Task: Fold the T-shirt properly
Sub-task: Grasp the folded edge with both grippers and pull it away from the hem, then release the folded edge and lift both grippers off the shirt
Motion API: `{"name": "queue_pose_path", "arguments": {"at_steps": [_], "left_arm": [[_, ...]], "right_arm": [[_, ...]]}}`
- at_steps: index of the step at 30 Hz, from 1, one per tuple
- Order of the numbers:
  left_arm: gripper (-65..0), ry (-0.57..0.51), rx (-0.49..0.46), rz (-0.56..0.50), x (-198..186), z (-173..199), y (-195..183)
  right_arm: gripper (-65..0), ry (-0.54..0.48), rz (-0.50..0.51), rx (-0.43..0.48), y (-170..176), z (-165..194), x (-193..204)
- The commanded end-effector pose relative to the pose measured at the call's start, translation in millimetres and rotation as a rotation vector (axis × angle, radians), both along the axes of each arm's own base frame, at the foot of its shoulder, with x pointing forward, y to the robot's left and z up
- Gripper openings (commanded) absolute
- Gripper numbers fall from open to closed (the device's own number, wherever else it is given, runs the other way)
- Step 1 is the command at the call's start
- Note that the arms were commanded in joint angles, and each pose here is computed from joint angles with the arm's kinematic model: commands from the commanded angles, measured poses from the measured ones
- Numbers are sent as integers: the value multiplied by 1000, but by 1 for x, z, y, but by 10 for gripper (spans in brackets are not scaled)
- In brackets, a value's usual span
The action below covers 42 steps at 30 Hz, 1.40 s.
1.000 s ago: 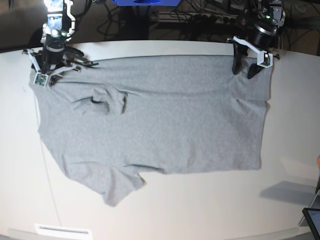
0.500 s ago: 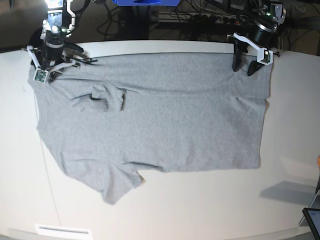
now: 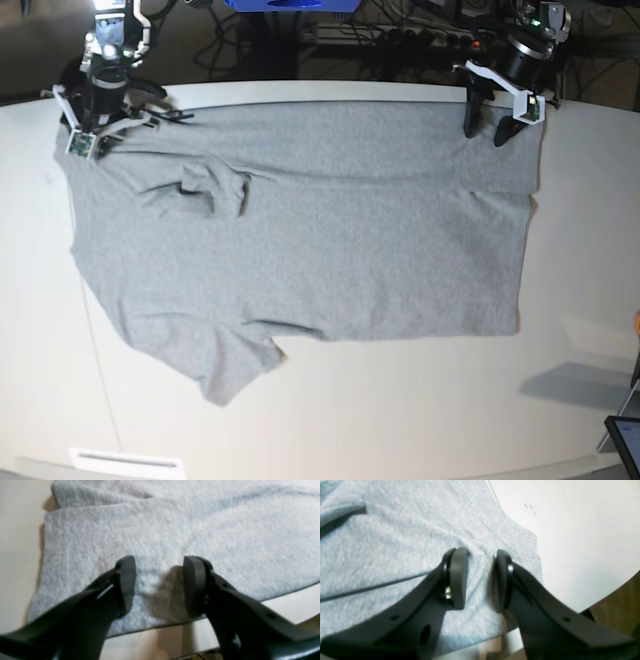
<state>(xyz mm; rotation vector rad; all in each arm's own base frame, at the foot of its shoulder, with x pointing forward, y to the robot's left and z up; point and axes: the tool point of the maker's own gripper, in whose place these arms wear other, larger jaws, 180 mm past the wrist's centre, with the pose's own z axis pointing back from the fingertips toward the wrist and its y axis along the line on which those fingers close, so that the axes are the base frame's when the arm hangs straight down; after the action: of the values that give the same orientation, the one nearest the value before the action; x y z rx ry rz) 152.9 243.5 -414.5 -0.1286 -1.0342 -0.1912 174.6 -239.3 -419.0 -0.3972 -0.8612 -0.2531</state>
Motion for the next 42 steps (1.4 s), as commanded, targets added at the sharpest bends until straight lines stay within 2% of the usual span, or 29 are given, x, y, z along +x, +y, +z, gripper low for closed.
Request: {"name": "queue_pose_path", "arguments": {"at_steps": [1, 7, 14, 17, 24, 31, 37, 42], "left_arm": [[-349, 208, 64, -41, -35, -34, 1], [-349, 202, 64, -41, -34, -33, 1], [-351, 144, 60, -55, -17, -19, -6], [-351, 115, 64, -64, -10, -10, -8], [-351, 46, 90, -3, 4, 11, 9], [-351, 6, 93, -36, 7, 29, -2], [-351, -58, 96, -69, 17, 53, -13], [-351, -170, 155, -5, 31, 94, 6]], "right_arm": [[-464, 112, -48, 34, -5, -18, -26], [-464, 89, -112, 28, -19, -11, -29], [-464, -3, -94, 21, -16, 19, -10], [-464, -23, -92, 21, -16, 26, -6], [-464, -60, -61, 25, -11, 37, 4], [-464, -93, -56, 22, -10, 49, 10], [-464, -135, -50, 15, -9, 65, 16], [-460, -188, -40, 12, -9, 79, 30]]}}
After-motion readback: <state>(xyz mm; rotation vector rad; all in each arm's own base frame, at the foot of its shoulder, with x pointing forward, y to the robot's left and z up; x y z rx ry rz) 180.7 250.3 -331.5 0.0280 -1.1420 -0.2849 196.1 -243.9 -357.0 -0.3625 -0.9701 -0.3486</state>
